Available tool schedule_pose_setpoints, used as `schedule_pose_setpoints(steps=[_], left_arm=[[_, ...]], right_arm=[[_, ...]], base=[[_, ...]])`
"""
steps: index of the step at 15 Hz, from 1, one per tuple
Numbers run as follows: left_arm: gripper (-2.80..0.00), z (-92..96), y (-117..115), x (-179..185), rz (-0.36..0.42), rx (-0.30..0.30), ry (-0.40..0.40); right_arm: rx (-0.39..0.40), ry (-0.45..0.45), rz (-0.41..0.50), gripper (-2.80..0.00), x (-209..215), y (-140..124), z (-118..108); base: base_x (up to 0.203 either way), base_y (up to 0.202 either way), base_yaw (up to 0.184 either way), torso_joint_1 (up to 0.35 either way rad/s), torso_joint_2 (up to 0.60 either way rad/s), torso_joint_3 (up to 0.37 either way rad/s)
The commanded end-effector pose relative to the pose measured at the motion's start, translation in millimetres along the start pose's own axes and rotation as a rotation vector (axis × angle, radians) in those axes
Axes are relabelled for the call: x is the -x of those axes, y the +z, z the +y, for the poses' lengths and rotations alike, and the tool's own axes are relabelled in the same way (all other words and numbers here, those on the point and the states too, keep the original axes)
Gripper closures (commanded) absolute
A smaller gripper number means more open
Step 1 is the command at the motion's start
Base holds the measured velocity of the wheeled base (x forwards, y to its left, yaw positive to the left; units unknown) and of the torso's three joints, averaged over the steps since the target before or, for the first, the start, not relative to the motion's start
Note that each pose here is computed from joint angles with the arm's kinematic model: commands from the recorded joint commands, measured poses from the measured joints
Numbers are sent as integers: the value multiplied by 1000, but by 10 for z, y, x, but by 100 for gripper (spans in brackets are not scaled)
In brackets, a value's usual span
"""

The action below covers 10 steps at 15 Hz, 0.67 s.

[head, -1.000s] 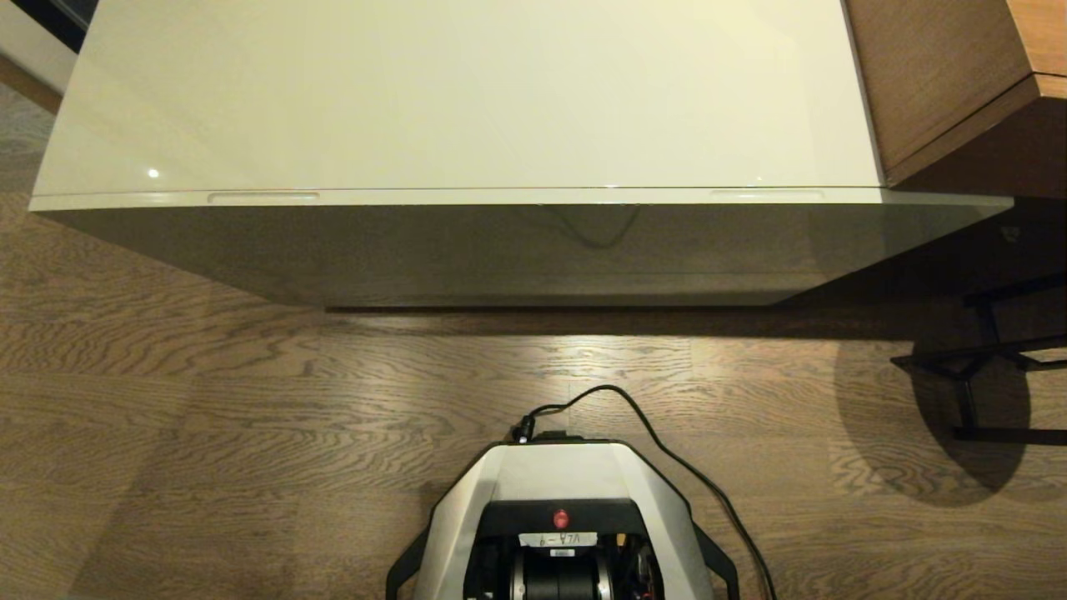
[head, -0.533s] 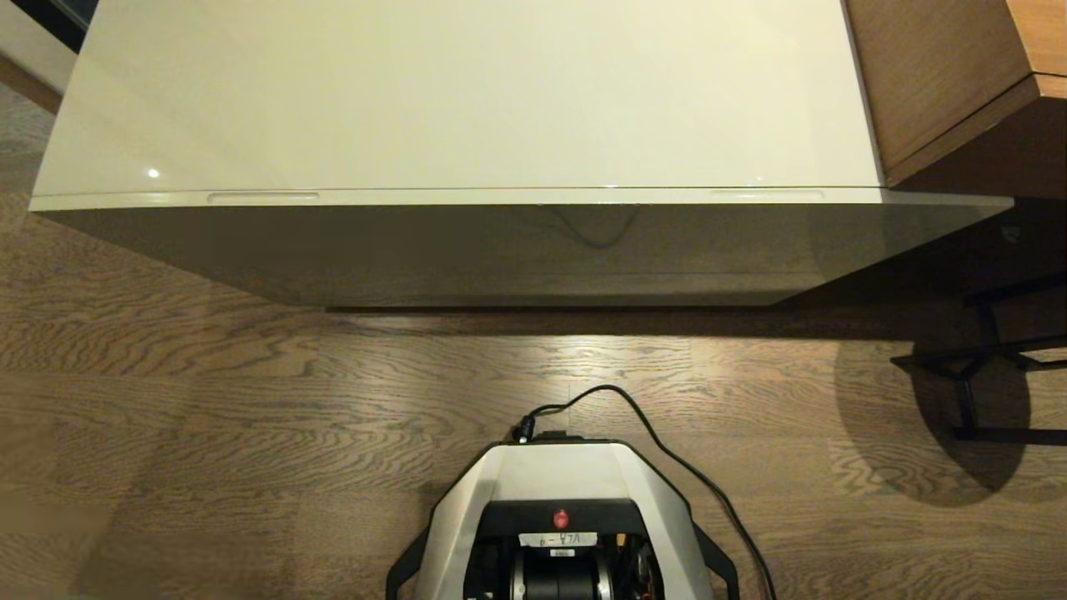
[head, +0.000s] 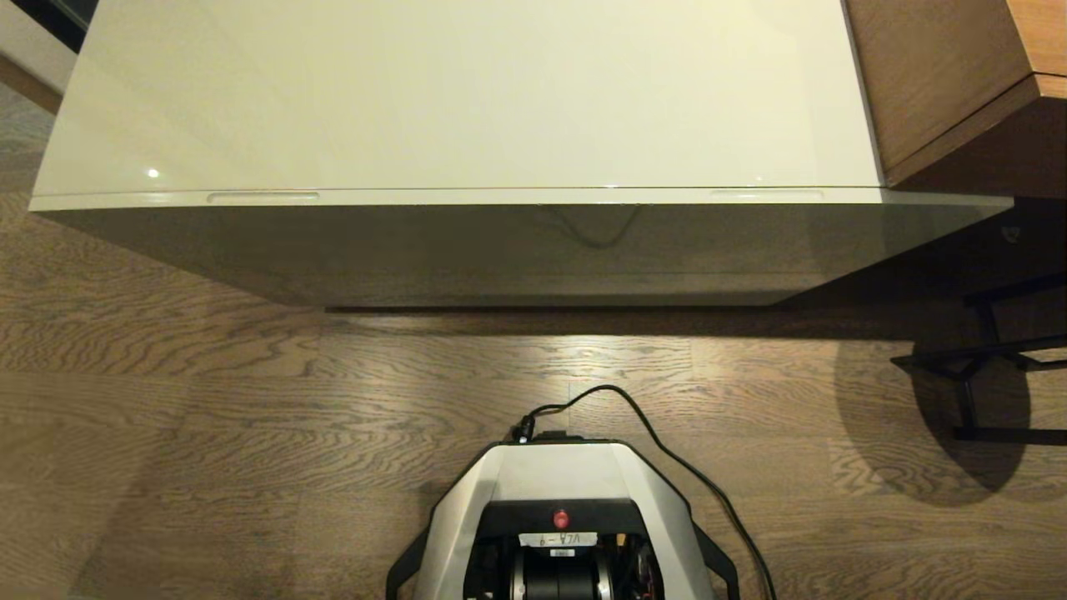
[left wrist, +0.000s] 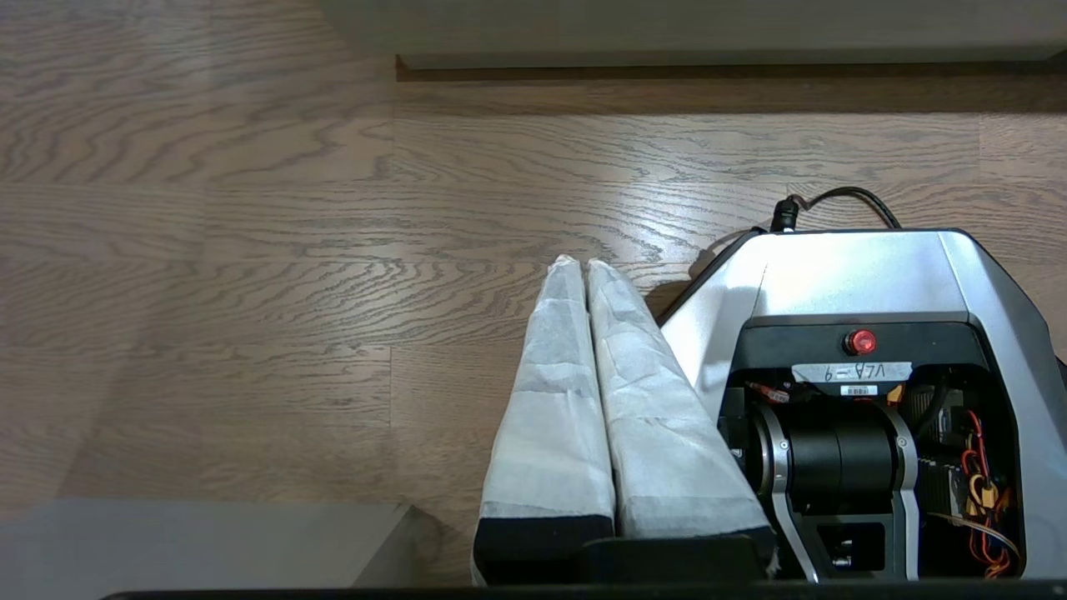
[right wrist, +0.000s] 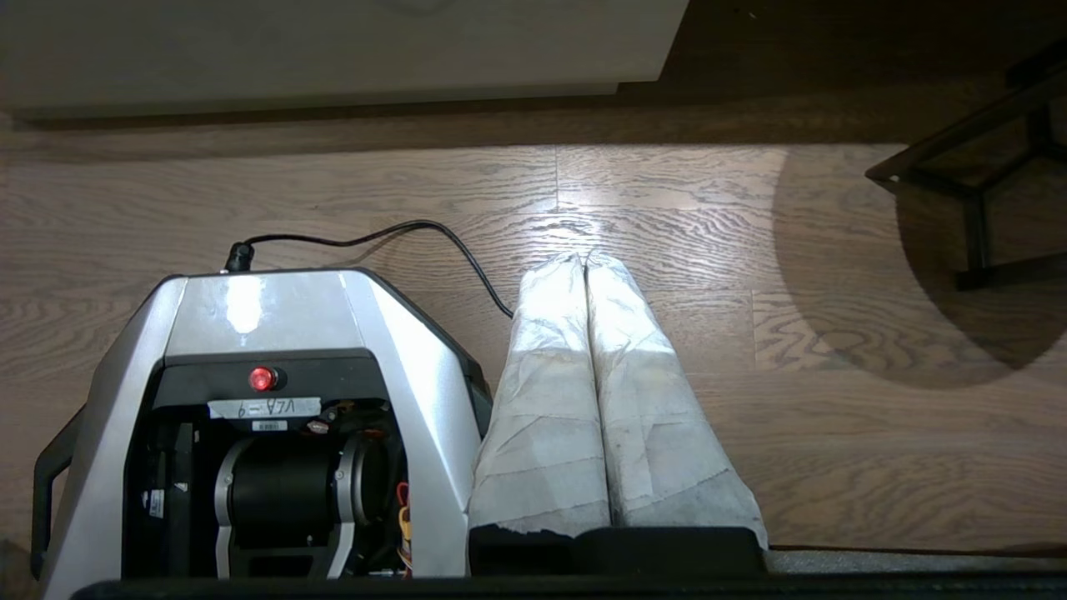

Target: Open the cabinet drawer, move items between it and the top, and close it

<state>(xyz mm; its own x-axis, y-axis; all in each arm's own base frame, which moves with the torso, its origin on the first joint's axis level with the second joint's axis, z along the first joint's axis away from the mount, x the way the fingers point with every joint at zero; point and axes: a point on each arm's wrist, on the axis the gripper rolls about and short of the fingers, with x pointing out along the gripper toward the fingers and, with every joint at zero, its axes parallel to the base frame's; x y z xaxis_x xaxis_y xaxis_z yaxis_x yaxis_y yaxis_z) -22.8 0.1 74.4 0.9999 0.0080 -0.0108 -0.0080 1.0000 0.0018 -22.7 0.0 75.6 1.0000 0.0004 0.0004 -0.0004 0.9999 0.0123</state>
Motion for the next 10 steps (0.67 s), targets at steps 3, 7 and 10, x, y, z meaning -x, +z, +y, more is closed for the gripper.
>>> schedule_pose_setpoints(steps=[3, 7, 10], left_arm=[[0, 0, 0, -1, 1, 0, 1], [0, 0, 0, -1, 1, 0, 1], [0, 0, 0, -1, 1, 0, 1]], right_arm=[[1, 1, 2, 0, -2, -4, 0], [0, 0, 2, 0, -2, -4, 0], [0, 1, 2, 0, -2, -4, 0]], base=[[0, 0, 0, 0, 0, 0], [0, 0, 0, 0, 0, 0], [0, 0, 0, 0, 0, 0]])
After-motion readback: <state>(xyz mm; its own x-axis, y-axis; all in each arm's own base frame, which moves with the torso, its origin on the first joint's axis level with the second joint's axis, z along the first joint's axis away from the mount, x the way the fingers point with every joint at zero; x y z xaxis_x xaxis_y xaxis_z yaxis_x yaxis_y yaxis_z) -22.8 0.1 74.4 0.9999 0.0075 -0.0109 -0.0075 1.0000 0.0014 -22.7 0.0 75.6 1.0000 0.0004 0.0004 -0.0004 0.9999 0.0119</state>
